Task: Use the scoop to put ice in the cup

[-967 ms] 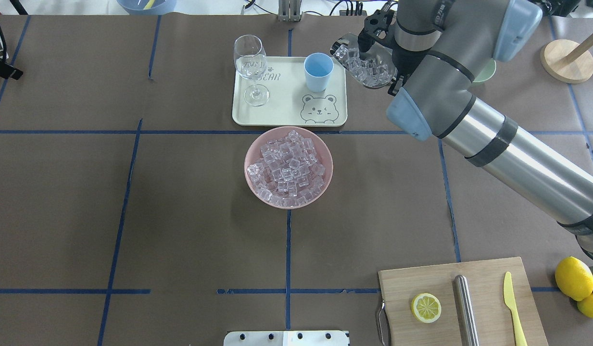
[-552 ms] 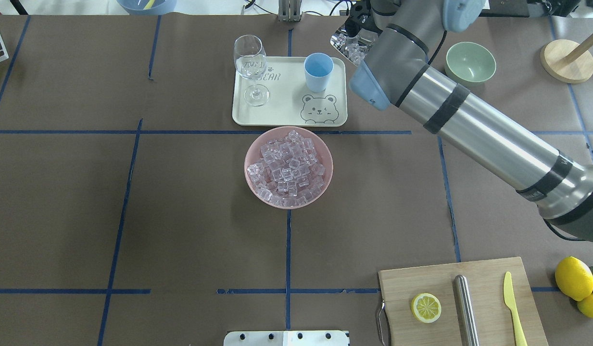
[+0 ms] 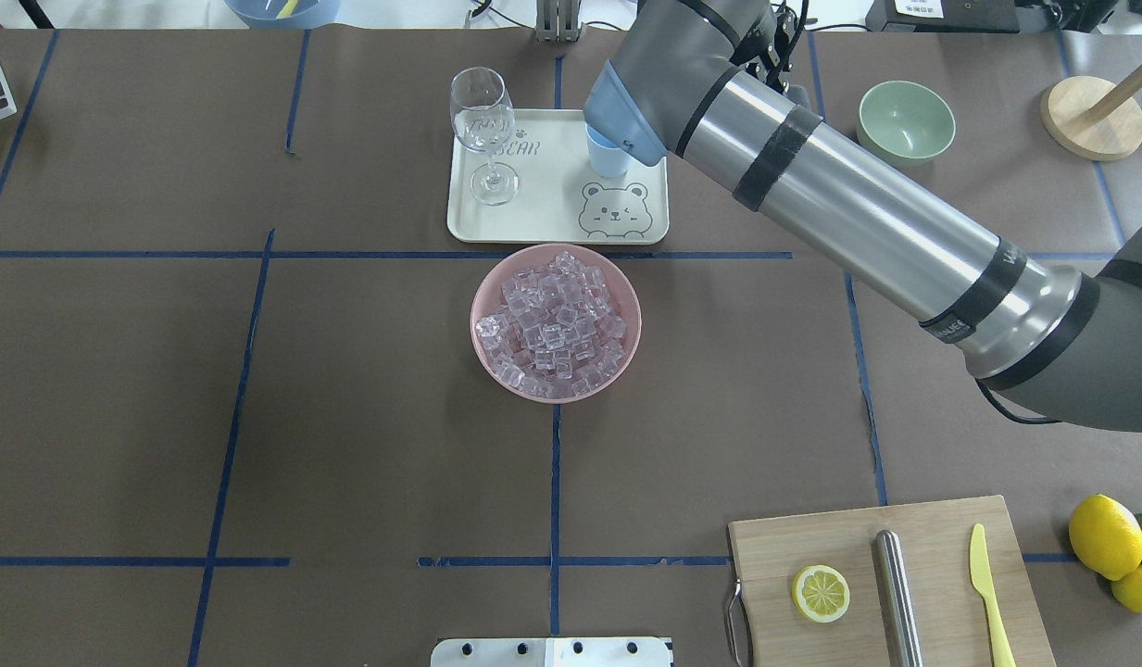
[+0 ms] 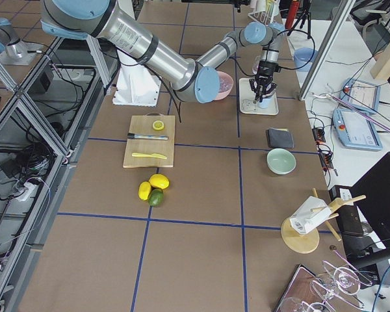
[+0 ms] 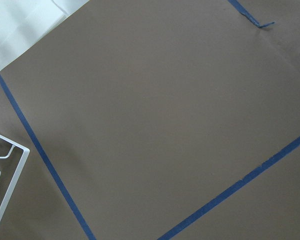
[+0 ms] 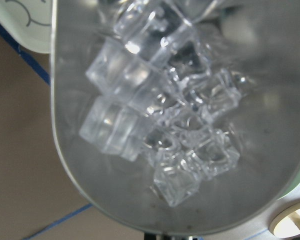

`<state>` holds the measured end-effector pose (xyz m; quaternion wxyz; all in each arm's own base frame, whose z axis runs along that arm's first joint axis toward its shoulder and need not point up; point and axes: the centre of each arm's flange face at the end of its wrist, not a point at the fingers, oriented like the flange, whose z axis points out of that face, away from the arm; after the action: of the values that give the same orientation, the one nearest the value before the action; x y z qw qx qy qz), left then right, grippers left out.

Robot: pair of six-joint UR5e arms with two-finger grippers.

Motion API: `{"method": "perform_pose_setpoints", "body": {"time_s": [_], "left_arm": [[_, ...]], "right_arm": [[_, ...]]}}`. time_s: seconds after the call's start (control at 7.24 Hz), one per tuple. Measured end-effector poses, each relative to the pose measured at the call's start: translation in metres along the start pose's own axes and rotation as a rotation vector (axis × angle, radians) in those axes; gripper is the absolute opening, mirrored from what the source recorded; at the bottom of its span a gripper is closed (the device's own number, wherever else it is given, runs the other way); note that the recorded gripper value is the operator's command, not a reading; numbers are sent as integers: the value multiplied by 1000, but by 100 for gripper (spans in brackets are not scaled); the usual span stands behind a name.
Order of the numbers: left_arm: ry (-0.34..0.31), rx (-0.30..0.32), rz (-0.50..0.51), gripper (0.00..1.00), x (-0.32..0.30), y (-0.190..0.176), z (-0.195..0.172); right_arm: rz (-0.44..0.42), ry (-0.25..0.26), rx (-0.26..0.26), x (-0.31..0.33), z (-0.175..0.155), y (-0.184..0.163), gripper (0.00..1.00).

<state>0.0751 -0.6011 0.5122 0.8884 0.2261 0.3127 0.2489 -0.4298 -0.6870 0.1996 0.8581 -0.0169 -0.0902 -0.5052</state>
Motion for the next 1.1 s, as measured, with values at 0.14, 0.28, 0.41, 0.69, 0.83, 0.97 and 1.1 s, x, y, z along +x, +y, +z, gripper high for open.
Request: {"method": "perform_pose_setpoints", "body": {"time_s": [0.14,0.28,0.41,0.69,0.83,0.97,1.1], "left_arm": [[1,0,1,100,0,0,0],[1,0,1,100,0,0,0],[1,-1,1,100,0,0,0],[1,-4,1,100,0,1,2],[2,-5,1,100,0,1,3],[2,-7,1,100,0,1,4],[3,-7,2,100,0,1,4]], "right_arm": [[-32,11,-32,-11,5,-5,0],[-50,19,-53,-19,9,-8,0],[-59,27,-74,-21,11,-8,0],[-68,33,-103,-18,17,-8,0],[-78,37,-115,-14,20,-7,0],[-84,43,-126,-10,21,-6,0],[-89,52,-139,-7,18,-4,0]]}}
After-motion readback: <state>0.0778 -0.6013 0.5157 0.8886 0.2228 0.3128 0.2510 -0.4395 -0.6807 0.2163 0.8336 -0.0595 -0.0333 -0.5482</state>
